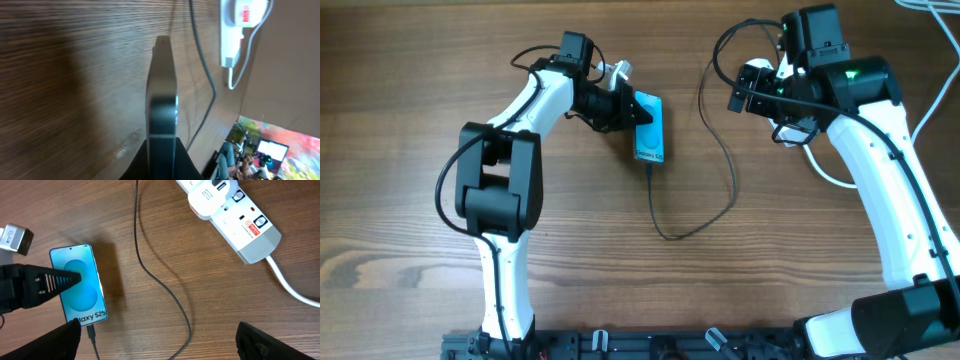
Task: Plug charger to phone and switch on socket
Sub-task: 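Lower the phone flat onto the table and open the left gripper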
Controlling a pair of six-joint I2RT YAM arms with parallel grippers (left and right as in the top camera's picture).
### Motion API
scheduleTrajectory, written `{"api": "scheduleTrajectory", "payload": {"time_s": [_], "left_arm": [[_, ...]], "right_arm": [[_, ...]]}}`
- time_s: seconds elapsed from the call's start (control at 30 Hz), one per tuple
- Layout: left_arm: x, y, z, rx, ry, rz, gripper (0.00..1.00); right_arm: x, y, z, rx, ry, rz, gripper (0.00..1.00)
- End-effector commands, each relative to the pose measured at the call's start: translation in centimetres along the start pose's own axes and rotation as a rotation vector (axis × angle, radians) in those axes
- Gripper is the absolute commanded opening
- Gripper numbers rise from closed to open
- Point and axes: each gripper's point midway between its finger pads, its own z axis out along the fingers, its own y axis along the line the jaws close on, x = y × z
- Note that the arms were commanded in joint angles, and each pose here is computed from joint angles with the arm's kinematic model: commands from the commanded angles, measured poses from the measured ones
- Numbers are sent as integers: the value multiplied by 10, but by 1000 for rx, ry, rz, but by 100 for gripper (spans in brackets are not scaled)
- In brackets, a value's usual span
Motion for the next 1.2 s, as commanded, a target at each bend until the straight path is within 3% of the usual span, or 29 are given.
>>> {"api": "scheduleTrajectory", "payload": {"time_s": [0.0, 0.3, 0.4, 0.57, 0.63, 0.8, 0.9, 0.97, 1.07, 1.17], "left_arm": [[9, 18, 25, -23, 48, -4, 4], [12, 21, 42, -32, 63, 18, 4], [11, 27, 42, -68, 55, 16, 11], [13, 64, 35, -280, 43, -18, 16], [15, 72, 33, -330, 42, -26, 23], [17, 82, 29, -390, 45, -37, 26], [18, 88, 25, -414, 47, -48, 37], [20, 91, 21, -416, 51, -66, 51], [22, 98, 11, -424, 55, -103, 54], [20, 100, -11, -429, 39, -144, 66]], "right_arm": [[0, 1, 5, -5, 14, -17, 99], [-1, 2, 5, -8, 8, -19, 100], [-1, 2, 5, -8, 7, -19, 100], [-2, -1, 5, 6, 1, -20, 99], [-2, -1, 5, 6, 1, -19, 99], [-4, -5, 5, 30, -10, -17, 99], [-7, -11, 5, 63, -26, -19, 100], [-11, -17, 4, 102, -47, -19, 100], [-17, -27, 3, 159, -82, -19, 100], [-27, -33, 2, 169, -114, -7, 100]]}}
